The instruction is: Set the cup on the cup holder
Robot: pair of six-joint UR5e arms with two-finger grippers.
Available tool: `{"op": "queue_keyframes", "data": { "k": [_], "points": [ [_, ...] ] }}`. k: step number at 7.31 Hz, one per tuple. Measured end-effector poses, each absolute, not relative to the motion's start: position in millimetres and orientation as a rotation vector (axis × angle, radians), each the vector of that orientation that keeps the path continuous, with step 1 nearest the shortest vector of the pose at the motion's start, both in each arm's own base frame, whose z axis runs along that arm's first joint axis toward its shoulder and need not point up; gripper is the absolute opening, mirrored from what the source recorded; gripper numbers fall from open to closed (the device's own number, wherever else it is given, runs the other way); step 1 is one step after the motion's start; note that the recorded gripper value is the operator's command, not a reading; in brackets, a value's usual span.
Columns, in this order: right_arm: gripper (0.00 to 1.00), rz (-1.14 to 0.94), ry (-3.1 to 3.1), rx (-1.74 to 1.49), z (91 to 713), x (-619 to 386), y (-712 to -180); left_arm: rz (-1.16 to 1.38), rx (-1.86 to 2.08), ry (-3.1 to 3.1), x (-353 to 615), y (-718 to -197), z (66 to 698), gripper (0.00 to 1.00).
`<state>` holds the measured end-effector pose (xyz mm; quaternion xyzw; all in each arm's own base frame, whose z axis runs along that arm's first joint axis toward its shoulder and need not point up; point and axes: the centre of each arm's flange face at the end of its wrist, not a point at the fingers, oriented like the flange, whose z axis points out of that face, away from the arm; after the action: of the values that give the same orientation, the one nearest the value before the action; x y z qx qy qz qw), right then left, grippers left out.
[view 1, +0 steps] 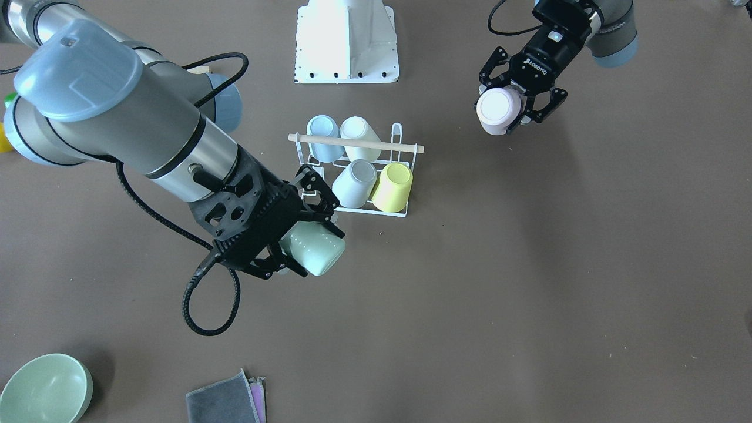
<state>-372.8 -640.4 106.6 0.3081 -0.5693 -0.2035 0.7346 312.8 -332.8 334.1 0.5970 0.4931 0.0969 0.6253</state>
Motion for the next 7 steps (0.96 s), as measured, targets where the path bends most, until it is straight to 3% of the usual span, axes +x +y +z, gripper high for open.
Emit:
{"op": "queue_keyframes", "data": {
  "k": [4, 7],
  "points": [
    [0.0, -0.335, -1.492, 1.041, 197.0, -385.6, -576.9, 0.088, 1.425, 1.083, 360.8, -326.5, 330.0, 0.06],
    [0.0, -0.126, -1.701, 1.208, 210.5, -435.3, -520.3, 0.074, 1.465, 1.117, 413.7, -279.4, 290.1, 0.08]
  ]
}}
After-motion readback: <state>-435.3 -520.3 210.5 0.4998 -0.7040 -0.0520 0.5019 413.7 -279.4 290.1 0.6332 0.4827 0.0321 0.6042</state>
